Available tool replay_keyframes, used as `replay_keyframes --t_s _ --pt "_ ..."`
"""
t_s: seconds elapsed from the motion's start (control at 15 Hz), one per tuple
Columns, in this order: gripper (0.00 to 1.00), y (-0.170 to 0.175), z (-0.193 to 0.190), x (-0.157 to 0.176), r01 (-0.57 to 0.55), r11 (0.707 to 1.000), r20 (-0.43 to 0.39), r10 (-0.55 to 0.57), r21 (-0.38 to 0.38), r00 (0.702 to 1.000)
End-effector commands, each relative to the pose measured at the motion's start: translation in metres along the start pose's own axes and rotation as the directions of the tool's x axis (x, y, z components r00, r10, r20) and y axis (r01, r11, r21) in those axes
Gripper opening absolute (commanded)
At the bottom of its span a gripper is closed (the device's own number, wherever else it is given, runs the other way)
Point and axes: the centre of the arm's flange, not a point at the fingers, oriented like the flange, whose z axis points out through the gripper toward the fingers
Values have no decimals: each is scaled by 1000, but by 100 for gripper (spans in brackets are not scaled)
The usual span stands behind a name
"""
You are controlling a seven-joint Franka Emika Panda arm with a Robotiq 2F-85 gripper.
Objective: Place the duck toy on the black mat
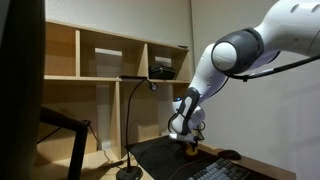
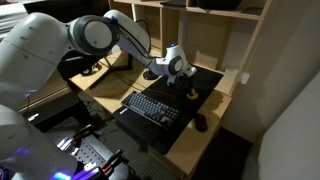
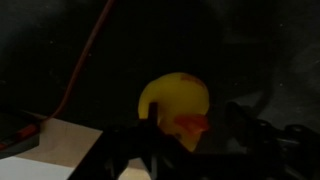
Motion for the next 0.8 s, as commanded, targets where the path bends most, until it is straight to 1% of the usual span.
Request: replay_keyframes --t_s 0.0,0.2,0.33,0.47,0.53,0.73 --pt "100 -4 6 -15 0 999 120 -4 38 993" --pt "100 -5 8 -16 -30 998 139 23 53 990" --pt "100 -7 9 -18 -64 996 135 56 58 989" --pt "100 -7 9 -17 -72 995 125 64 66 990" --pt "100 -8 9 -17 -63 994 130 51 93 990" --pt "100 -11 8 -16 -109 986 122 94 125 988"
